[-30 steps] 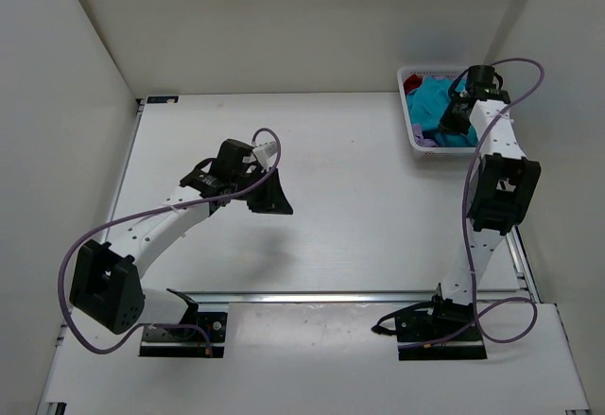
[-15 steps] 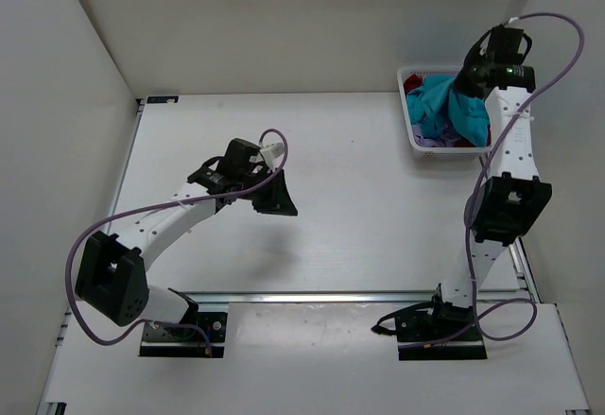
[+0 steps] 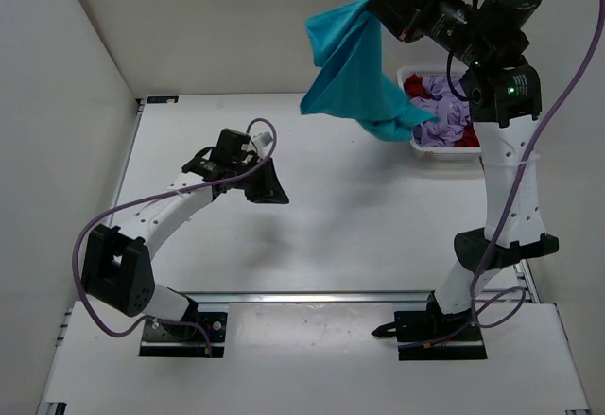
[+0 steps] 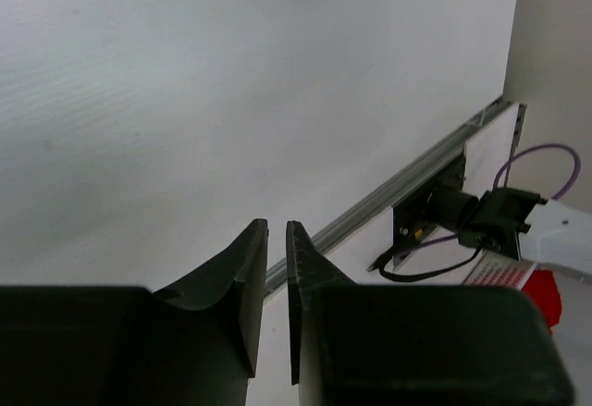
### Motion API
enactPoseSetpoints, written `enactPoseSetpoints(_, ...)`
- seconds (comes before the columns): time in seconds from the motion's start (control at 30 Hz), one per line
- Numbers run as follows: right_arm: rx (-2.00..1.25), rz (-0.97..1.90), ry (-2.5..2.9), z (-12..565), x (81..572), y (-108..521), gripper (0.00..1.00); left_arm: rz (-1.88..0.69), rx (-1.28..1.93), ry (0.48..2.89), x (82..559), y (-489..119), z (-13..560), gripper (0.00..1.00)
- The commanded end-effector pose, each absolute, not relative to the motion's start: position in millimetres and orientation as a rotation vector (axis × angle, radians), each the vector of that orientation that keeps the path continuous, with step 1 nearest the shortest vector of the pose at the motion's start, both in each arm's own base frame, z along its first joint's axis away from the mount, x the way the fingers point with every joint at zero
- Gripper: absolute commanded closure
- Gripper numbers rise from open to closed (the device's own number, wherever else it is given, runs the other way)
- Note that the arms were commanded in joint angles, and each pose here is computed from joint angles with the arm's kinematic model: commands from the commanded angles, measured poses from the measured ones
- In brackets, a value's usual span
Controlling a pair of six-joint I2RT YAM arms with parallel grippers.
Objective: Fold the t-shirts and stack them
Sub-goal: Move the tshirt to the center of the board
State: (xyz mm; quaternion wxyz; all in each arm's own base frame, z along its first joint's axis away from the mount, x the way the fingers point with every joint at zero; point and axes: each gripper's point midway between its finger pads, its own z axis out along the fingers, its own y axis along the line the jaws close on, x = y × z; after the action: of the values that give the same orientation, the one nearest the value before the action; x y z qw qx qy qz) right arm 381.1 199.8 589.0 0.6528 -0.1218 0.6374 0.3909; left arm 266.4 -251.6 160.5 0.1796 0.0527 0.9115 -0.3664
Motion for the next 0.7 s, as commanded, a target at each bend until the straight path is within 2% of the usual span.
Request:
enactPoseSetpoints(0.0, -0.448, 1.135, 1.204, 653.4, 317.1, 223.1, 1.00, -0.969, -0.034, 2.588, 282.1, -222.6, 157.4, 0.75)
enactPoseSetpoints(0.07, -0.501, 1.197, 1.166, 661.2, 301.0, 229.6, 1.00, -0.969, -0.123, 2.584, 289.6, -207.6, 154.7, 0.78)
enactPoseSetpoints(0.2, -0.410, 1.216, 1.322, 616.1, 336.8, 216.7, 1.00, -0.932, -0.180, 2.570, 299.0, -192.7, 155.4, 0.78)
enactPoseSetpoints(0.3, -0.314, 1.214, 1.519, 545.1, 373.6, 218.6, 1.00, -0.919, -0.248, 2.572, 300.3, -182.0, 151.6, 0.78)
enactPoseSetpoints(0.5, -0.107, 1.127, 2.011, 341.9, 470.7, 232.4, 1.00, -0.847, -0.277, 2.574, 294.5, -165.5, 142.4, 0.78)
enactPoseSetpoints(0.6, -0.143, 1.046, 2.054, 334.0, 521.9, 250.9, 1.00, -0.799, -0.281, 2.577, 295.0, -159.9, 138.0, 0.77)
enactPoseSetpoints(0.67, -0.181, 1.129, 2.054, 334.0, 531.6, 271.7, 0.97, -0.800, -0.283, 2.525, 303.6, -155.7, 144.1, 0.74)
